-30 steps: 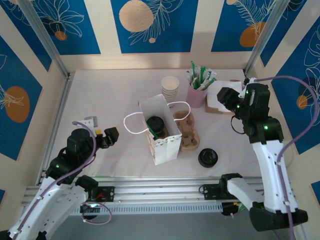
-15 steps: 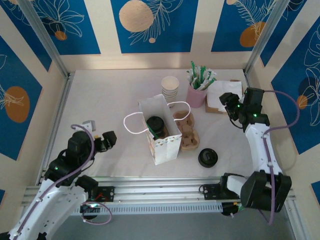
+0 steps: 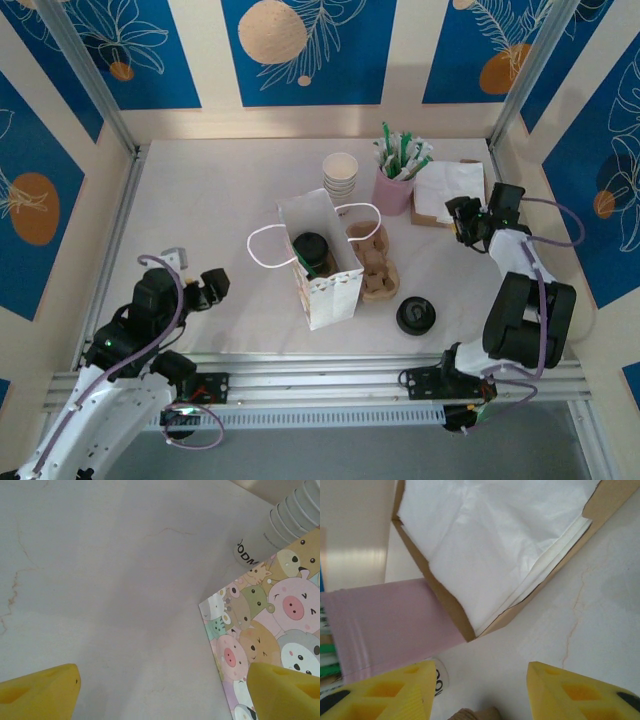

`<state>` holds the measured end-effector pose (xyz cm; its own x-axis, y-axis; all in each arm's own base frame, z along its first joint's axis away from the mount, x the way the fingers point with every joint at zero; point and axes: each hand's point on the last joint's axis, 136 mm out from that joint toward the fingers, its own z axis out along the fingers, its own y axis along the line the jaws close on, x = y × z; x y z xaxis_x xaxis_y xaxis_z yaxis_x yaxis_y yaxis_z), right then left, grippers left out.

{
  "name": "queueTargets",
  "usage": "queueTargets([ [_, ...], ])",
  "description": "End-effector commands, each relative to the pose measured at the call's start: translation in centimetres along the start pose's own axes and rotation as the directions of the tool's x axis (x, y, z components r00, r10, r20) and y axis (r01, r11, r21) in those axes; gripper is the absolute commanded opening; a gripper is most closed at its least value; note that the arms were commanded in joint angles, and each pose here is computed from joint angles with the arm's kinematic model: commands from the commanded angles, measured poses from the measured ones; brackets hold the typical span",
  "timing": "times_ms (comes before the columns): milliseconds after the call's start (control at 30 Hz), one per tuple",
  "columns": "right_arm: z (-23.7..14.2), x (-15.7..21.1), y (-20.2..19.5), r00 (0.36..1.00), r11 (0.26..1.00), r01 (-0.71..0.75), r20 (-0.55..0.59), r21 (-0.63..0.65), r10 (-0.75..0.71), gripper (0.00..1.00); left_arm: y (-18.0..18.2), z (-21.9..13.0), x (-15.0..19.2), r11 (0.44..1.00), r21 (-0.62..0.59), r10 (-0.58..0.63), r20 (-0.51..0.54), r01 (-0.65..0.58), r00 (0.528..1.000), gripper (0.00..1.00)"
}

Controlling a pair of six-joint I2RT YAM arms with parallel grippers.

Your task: Pack the takeout coffee

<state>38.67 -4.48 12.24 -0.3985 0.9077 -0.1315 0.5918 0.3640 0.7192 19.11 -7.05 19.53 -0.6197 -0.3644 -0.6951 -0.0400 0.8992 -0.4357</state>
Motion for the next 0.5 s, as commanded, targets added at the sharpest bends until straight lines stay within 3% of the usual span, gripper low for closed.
queueTargets([
  [0,1.1,-0.7,0.3,1.000,1.000,0.006,-0.008,-0.008,-0.006,0.52,0.7,0.1,0.8,1.000,-0.024,-0.019,-0.026,0.018,0.999,0.86],
  [467,5.6,-3.2,-0.9,1.000,1.000,-0.025,0.008,0.012,0.025,0.49,1.4,0.1,1.2,0.998,-0.054,-0.032,-0.038,0.030,0.999,0.86],
])
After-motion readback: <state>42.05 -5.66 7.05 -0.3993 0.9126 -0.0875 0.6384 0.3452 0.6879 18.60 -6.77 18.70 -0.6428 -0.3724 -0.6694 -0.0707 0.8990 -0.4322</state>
